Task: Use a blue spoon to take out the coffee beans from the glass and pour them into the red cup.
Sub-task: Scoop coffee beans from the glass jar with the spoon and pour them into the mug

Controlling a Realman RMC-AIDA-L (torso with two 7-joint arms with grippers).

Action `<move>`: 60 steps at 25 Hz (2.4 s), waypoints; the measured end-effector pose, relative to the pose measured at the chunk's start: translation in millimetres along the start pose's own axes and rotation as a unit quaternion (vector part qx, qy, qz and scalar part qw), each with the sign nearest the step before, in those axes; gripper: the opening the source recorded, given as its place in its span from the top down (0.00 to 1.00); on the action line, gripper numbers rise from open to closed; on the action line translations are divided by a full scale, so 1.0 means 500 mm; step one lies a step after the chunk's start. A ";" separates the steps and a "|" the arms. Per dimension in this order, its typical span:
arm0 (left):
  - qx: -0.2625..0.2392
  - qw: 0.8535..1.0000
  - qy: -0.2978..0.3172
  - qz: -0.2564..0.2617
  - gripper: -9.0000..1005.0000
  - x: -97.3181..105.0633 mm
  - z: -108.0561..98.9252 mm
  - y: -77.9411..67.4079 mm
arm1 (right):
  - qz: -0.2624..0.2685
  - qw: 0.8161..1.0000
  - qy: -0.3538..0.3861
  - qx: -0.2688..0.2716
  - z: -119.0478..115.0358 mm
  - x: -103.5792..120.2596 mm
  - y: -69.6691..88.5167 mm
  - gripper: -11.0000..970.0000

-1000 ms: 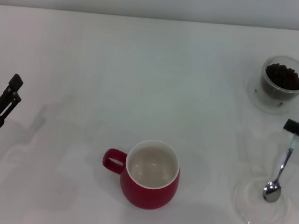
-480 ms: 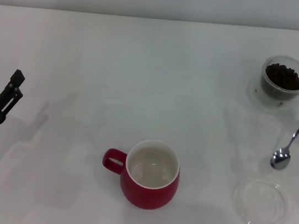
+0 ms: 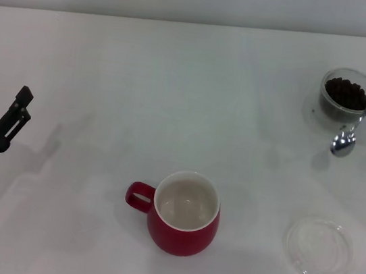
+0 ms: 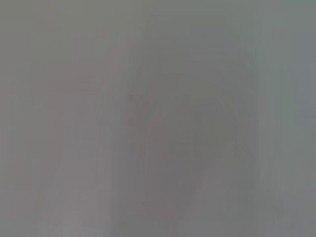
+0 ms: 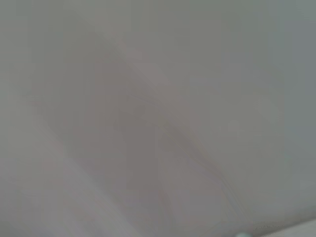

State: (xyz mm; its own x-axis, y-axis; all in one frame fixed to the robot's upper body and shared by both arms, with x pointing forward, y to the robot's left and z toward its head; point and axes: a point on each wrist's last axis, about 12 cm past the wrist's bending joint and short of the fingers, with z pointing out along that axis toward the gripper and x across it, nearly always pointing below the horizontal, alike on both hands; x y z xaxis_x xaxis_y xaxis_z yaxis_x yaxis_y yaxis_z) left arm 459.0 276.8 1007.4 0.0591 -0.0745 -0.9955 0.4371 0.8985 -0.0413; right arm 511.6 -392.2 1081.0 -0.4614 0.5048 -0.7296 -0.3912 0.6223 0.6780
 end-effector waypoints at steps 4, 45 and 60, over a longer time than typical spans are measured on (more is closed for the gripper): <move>-0.001 1.000 0.003 -0.004 0.27 0.002 0.000 -0.003 | -0.025 1.000 -0.016 -0.002 0.020 -0.021 0.003 0.84; -0.004 1.000 -0.003 -0.028 0.27 0.007 -0.014 -0.026 | -0.212 0.968 -0.080 0.107 0.099 -0.087 -0.021 0.83; -0.004 1.000 -0.001 -0.026 0.27 0.008 -0.014 -0.023 | -0.249 0.957 -0.068 0.136 0.116 -0.067 -0.028 0.83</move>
State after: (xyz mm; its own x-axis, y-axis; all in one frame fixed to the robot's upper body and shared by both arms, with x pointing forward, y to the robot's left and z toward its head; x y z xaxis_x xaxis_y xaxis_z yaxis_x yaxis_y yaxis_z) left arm 448.1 269.0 1003.5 0.0379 -0.1228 -0.9917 0.4320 0.8969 -0.0945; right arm 578.4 -383.2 1090.8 -0.1568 0.1674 -0.9733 -0.3051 0.9291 0.2089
